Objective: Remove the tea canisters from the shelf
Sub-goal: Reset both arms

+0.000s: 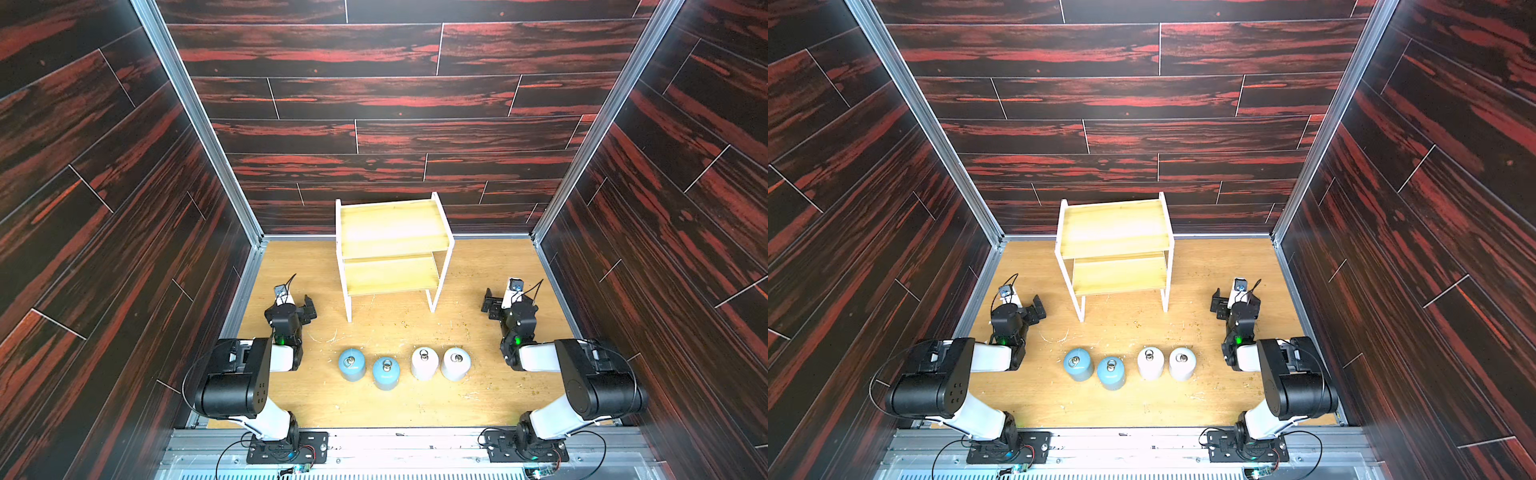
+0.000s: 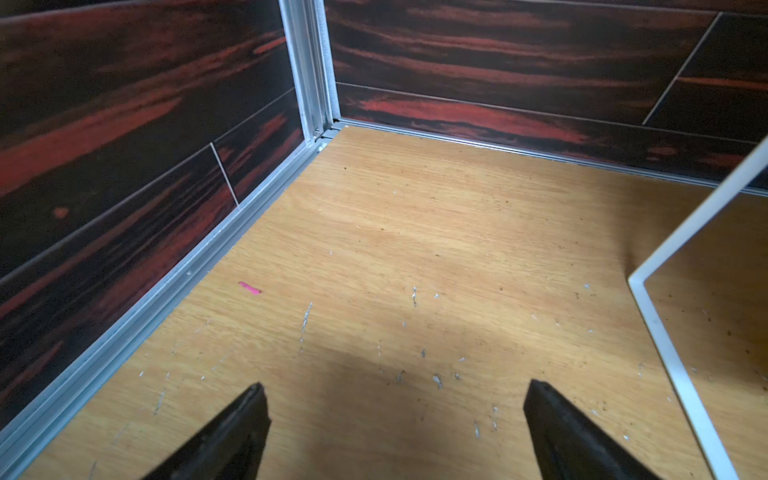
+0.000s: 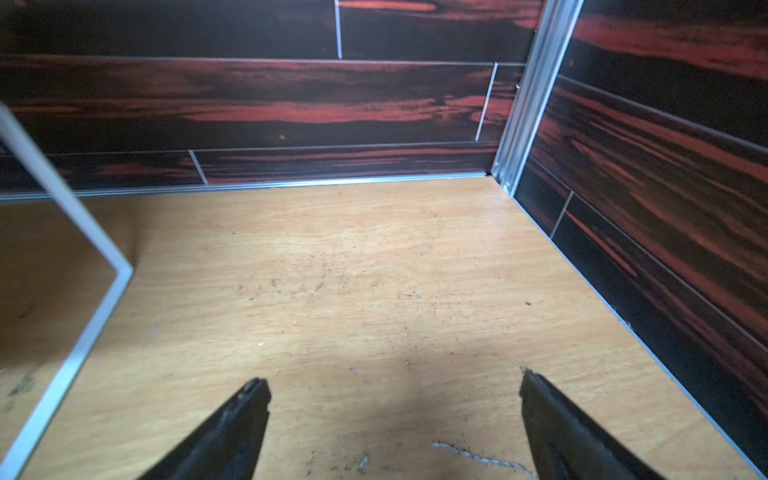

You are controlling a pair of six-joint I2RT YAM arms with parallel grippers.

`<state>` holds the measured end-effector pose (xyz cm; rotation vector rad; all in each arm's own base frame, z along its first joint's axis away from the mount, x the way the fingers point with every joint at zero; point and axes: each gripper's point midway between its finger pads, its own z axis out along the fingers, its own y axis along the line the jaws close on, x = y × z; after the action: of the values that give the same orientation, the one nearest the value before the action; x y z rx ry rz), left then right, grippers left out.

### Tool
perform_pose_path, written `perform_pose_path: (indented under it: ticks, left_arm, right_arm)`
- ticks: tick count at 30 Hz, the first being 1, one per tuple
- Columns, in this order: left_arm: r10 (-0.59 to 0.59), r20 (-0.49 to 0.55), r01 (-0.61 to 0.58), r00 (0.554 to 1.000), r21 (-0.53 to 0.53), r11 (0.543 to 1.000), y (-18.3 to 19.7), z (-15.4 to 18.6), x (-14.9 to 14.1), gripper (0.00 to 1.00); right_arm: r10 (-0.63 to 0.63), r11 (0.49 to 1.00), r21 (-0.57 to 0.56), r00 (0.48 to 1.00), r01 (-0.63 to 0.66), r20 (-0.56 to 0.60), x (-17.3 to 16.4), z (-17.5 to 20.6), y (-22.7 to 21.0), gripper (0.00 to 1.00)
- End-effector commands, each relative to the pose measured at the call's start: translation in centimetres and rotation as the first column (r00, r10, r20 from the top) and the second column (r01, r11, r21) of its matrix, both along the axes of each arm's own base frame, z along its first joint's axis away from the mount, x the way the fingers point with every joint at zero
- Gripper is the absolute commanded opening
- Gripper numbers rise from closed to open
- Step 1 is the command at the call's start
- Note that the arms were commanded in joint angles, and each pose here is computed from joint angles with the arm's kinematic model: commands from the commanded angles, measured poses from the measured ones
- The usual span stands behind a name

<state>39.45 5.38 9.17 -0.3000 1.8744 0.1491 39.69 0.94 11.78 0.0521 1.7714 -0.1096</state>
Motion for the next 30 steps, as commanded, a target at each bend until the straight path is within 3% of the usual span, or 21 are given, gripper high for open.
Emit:
perform_pose_path:
  ticks: [1,3,5,30]
  left_arm:
    - [-0.018,0.028,0.018,0.999,0.009,1.000,-0.14,0.88,0.55,1.00]
    - [-0.019,0.028,0.019,0.999,0.010,1.000,-0.17,0.87,0.53,1.00]
    - [-0.020,0.027,0.019,0.999,0.010,1.000,-0.18,0.85,0.52,1.00]
    - [-0.018,0.032,0.018,0.999,0.010,1.000,-0.16,0.95,0.51,1.00]
  right_arm:
    - [0.060,0.998,-0.008,0.992,-0.060,0.107,-1.48,1.21,0.87,0.98]
    - [0.064,0.998,-0.020,0.984,-0.062,0.168,-1.97,2.09,0.92,0.98]
    - [0.060,0.998,-0.015,0.993,-0.059,0.100,-1.35,1.20,0.99,0.98]
    - [0.059,0.998,-0.022,0.991,-0.056,0.121,-1.38,1.45,1.00,0.99]
